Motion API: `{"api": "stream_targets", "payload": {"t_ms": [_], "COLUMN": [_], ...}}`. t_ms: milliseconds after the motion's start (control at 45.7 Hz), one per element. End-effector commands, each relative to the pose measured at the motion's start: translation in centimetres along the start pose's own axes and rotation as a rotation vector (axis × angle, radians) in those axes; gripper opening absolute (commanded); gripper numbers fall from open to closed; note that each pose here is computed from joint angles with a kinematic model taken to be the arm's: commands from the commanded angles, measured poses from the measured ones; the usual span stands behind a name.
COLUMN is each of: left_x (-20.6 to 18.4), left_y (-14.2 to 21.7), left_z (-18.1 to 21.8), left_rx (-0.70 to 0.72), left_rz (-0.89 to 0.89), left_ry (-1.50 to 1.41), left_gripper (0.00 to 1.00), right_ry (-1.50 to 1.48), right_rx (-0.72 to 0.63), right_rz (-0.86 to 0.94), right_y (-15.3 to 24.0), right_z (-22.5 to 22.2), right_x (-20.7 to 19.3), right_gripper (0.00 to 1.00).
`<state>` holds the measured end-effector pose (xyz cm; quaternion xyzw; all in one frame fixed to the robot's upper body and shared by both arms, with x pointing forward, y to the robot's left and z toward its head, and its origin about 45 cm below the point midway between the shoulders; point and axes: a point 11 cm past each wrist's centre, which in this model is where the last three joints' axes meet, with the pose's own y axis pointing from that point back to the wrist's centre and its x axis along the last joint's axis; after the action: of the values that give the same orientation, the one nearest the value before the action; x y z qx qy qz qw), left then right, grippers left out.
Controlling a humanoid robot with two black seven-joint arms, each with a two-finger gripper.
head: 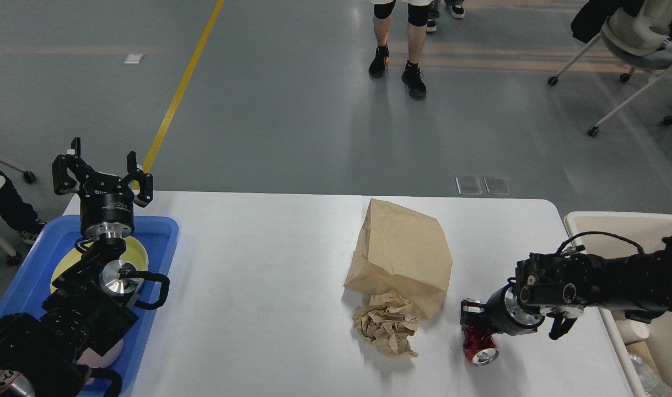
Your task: Tidy desktop
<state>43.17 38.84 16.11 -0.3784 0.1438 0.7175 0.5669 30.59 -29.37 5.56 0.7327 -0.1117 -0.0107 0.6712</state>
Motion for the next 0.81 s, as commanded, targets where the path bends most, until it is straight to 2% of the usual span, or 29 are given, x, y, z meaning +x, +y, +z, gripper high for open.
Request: {"api": "stream_targets", "payload": {"t_ms": [0,284,525,656,788], "left_x": [0.0,0.0,0.0,0.0,0.0], "left_y": [0.0,0.0,0.0,0.0,0.0], "left_z": [0.0,0.0,0.0,0.0,0.0], "left_rx": [0.0,0.0,0.0,0.0,0.0], "left_rz": [-0.001,-0.001,0.0,0.001,0.0], "left_ry": [0.001,0.001,0.0,-0.001,0.0], "left_gripper": [0.96,0.96,0.96,0.96,0.96], "right_ry": [-0.003,-0.007,-0.042,-0.07,-0.096], "right_rx": [0.0,-0.008,-0.013,0.009,0.066], "right_rz": [0.005,0.055,0.141,0.183,0.224], "right_y": [0.0,1.0,4.5,8.3,14.7], "right_z": [0.0,0.4,1.8,2.4,2.3], "right_x": [0.1,1.8,5.3,7.4,10.0], "right_gripper": [0.0,0.0,0.0,0.0,0.0]}}
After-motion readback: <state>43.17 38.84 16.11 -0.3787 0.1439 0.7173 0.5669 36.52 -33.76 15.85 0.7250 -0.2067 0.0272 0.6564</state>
